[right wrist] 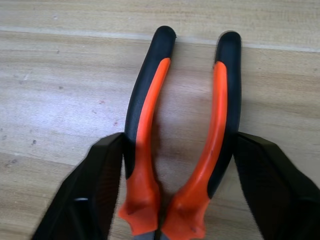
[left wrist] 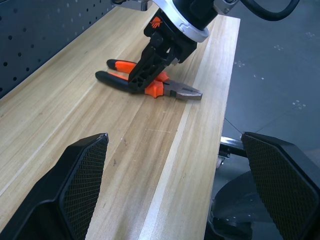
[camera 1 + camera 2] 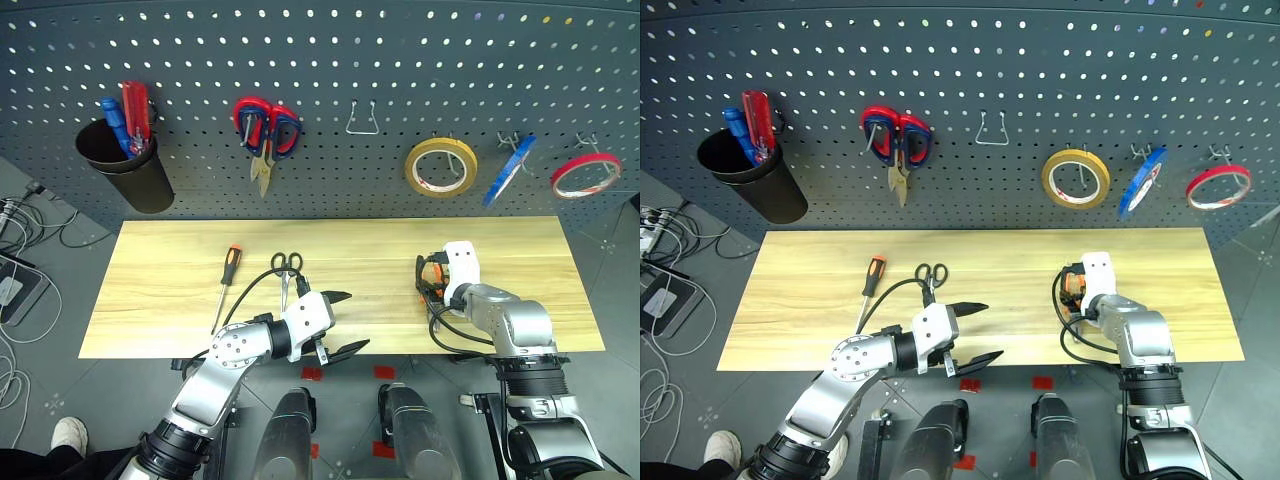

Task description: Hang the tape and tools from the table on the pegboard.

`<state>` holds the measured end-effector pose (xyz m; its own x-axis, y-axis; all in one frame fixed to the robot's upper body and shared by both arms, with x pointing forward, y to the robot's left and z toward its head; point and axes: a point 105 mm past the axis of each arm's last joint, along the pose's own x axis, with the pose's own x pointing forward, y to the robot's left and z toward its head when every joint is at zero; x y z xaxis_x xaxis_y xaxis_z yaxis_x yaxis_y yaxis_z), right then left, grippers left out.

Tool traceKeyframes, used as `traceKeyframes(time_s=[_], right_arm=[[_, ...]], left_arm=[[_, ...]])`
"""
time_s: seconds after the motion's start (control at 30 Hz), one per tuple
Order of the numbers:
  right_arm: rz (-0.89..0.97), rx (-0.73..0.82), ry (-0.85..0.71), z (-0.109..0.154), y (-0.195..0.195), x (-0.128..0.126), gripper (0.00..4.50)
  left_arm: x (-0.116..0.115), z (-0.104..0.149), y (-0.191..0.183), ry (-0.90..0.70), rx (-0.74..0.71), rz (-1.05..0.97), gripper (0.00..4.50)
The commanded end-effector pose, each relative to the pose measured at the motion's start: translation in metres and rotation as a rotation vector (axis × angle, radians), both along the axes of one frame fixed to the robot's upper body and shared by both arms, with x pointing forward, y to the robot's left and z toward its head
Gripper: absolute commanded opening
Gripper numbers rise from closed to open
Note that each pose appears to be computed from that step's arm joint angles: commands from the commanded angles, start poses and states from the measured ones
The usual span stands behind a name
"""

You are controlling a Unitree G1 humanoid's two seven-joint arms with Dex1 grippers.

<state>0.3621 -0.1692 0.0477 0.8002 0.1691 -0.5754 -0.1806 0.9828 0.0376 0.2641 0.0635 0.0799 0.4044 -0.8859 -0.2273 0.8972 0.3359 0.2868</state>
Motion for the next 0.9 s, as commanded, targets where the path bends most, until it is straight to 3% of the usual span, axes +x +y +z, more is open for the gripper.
traceKeyframes(time_s=[0.03, 0.3, 0.43, 0.67, 0.77, 0.9], right_arm=[[0.005, 0.000, -0.035, 0.008, 0.000, 0.001, 2.99], [0.098, 0.014, -0.114, 0.023, 0.014, -0.005, 2.99], [0.180, -0.020, -0.241, 0.042, 0.021, -0.009, 2.99], [0.363, 0.066, -0.560, 0.100, 0.063, -0.038, 2.99], [0.408, 0.137, -0.763, 0.139, 0.082, -0.051, 2.99], [0.436, 0.117, -0.964, 0.172, 0.098, -0.053, 2.99]], left_arm=[[-0.005, 0.015, -0.009, -0.036, -0.047, -0.033, 4.50], [-0.004, 0.017, -0.010, -0.049, -0.064, -0.028, 4.50], [0.005, 0.034, -0.005, -0.137, -0.112, 0.051, 4.50], [0.011, 0.067, 0.011, -0.246, -0.188, 0.215, 4.50], [0.012, 0.077, 0.017, -0.267, -0.222, 0.283, 4.50], [0.013, 0.087, 0.023, -0.294, -0.260, 0.357, 4.50]])
